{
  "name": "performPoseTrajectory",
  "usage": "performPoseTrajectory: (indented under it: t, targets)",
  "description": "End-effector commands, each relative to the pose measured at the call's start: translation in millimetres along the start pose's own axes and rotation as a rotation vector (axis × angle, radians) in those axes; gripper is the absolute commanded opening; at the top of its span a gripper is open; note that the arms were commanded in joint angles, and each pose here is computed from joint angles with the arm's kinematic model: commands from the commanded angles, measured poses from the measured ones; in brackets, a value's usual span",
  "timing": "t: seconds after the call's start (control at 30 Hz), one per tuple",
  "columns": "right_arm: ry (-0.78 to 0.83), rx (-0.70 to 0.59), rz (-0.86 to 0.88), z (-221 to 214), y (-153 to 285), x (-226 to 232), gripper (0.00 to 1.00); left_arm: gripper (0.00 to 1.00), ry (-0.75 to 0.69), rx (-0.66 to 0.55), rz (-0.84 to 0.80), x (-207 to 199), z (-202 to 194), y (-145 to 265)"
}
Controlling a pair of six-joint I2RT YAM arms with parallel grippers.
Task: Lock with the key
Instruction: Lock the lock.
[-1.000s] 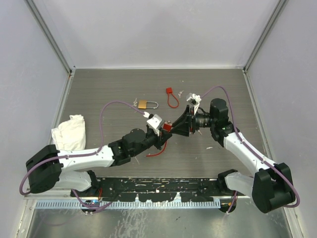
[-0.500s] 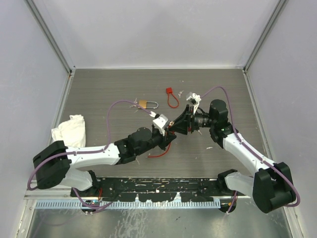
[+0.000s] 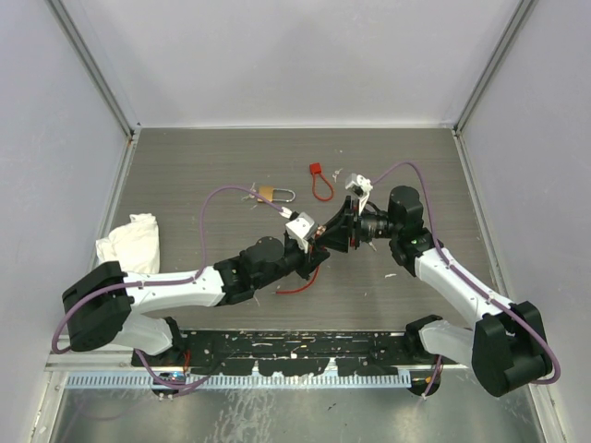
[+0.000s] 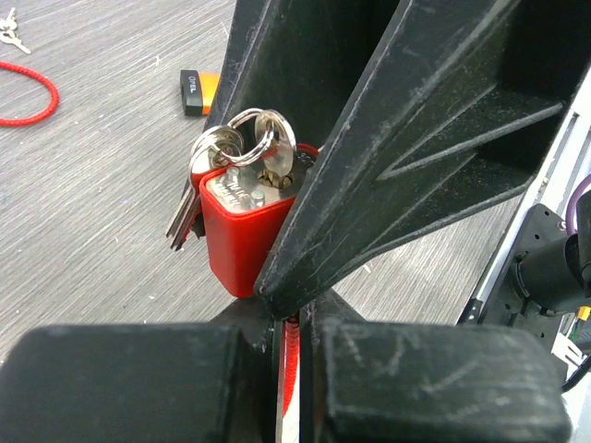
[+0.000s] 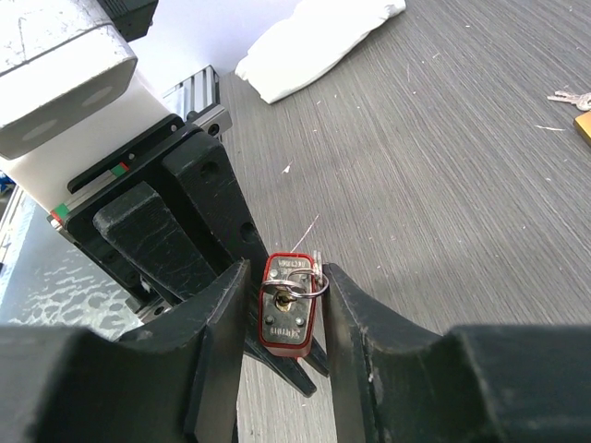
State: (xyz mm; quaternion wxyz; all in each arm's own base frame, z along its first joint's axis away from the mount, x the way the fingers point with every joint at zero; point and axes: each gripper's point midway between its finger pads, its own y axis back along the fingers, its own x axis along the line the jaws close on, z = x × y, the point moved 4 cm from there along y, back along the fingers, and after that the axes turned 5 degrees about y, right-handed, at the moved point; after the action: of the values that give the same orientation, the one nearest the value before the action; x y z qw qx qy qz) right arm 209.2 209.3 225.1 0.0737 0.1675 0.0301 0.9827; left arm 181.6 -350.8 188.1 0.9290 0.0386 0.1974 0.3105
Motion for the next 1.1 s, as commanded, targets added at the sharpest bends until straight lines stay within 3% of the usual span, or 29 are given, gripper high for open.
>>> performPoseTrajectory:
  t: [0.0,0.13,0.23,0.27,0.33,0.53,0.63,0.87,1.07]
  targets:
    - [0.067,-0.004,0.033,10,-2,6,0.41,0.0,0.025,-0.137,-0.041,-15,43,-1]
    - [0.074,0.007,0.04,9,-3,6,0.3,0.0,0.028,-0.137,-0.045,-15,43,-1]
    - [0.082,0.012,0.051,11,-3,7,0.04,0.0,0.031,-0.138,-0.044,-15,43,0]
    - [0.084,0.014,0.051,12,-3,8,0.01,0.0,0.034,-0.139,-0.046,-15,43,1]
    - [0.097,0.013,0.038,15,-1,8,0.01,0.02,0.038,-0.139,-0.045,-15,43,2]
    - [0.085,-0.023,-0.004,26,8,4,0.01,0.53,0.09,-0.149,-0.032,-11,39,13]
    - [0.06,-0.042,-0.032,29,13,-2,0.01,0.71,0.139,-0.19,-0.043,-10,42,27]
    - [0.009,-0.087,-0.092,38,26,-13,0.01,0.98,0.315,-0.29,-0.019,9,29,70]
    - [-0.019,-0.117,-0.135,42,34,-22,0.01,0.98,0.567,-0.342,0.022,28,6,93]
